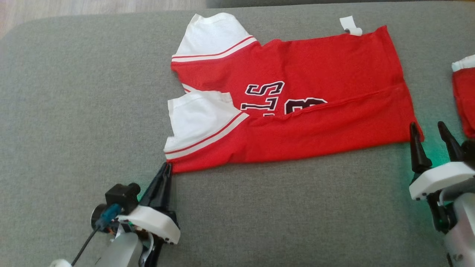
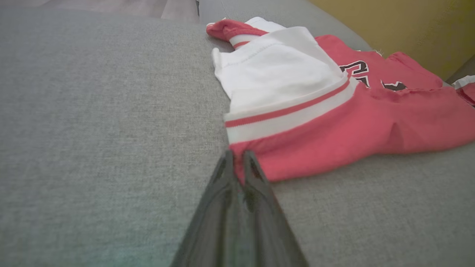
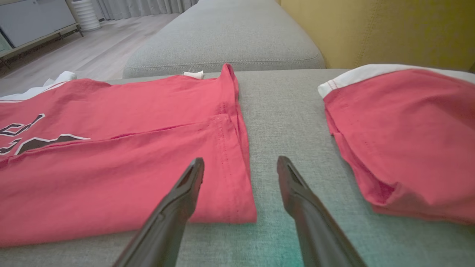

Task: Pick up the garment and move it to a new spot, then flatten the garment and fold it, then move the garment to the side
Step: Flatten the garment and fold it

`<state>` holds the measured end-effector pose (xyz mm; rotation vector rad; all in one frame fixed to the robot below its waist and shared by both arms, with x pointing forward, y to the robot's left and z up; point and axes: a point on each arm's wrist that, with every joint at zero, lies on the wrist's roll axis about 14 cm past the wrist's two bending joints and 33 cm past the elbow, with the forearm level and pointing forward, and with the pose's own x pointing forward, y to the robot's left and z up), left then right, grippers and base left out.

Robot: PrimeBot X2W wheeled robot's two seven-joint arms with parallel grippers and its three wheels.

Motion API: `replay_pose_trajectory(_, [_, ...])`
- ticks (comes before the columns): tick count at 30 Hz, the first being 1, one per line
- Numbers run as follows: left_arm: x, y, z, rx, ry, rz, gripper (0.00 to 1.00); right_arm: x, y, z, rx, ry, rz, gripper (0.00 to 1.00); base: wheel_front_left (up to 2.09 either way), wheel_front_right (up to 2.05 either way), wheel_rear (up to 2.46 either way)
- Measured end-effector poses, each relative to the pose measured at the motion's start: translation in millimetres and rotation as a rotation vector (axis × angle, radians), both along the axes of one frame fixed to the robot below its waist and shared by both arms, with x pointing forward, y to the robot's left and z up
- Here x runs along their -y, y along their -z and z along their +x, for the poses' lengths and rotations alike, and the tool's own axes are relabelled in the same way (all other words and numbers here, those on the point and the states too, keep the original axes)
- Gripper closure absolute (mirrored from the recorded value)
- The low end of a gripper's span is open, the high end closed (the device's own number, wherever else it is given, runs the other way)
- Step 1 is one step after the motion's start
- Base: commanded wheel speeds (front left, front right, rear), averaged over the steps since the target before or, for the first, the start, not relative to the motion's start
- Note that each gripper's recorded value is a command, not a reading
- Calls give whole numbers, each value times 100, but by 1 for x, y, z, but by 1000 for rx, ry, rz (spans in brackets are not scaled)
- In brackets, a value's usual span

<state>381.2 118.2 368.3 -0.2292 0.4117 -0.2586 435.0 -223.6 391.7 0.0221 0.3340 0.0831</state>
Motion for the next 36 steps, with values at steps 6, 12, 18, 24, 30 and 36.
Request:
replay_pose_trajectory(6, [4, 2, 0, -17, 6, -18, 100, -6, 9, 8, -49, -15, -1, 0, 0, 0, 0])
replay_pose_trajectory(12, [5, 0, -5, -20, 8, -32, 100, 2, 31, 5, -198, 4, -39, 20, 0, 0, 0])
replay_pose_trajectory(18, [1, -4, -7, -9, 14, -28, 100, -2, 30, 9, -234, -14, -73, 100, 0, 0, 0])
replay_pose_trajectory(24, [-4, -16, -8, 29, 15, -16, 100, 2, 19, 3, -214, -6, -83, 100, 0, 0, 0])
replay_pose_trajectory(30, [-6, -14, -33, 23, 17, -12, 100, 10, 24, -36, -266, 6, -71, 100, 0, 0, 0])
replay_pose_trajectory(36, [-2, -7, -70, -30, 17, -23, 100, 22, 20, -71, -282, 13, -74, 100, 0, 0, 0])
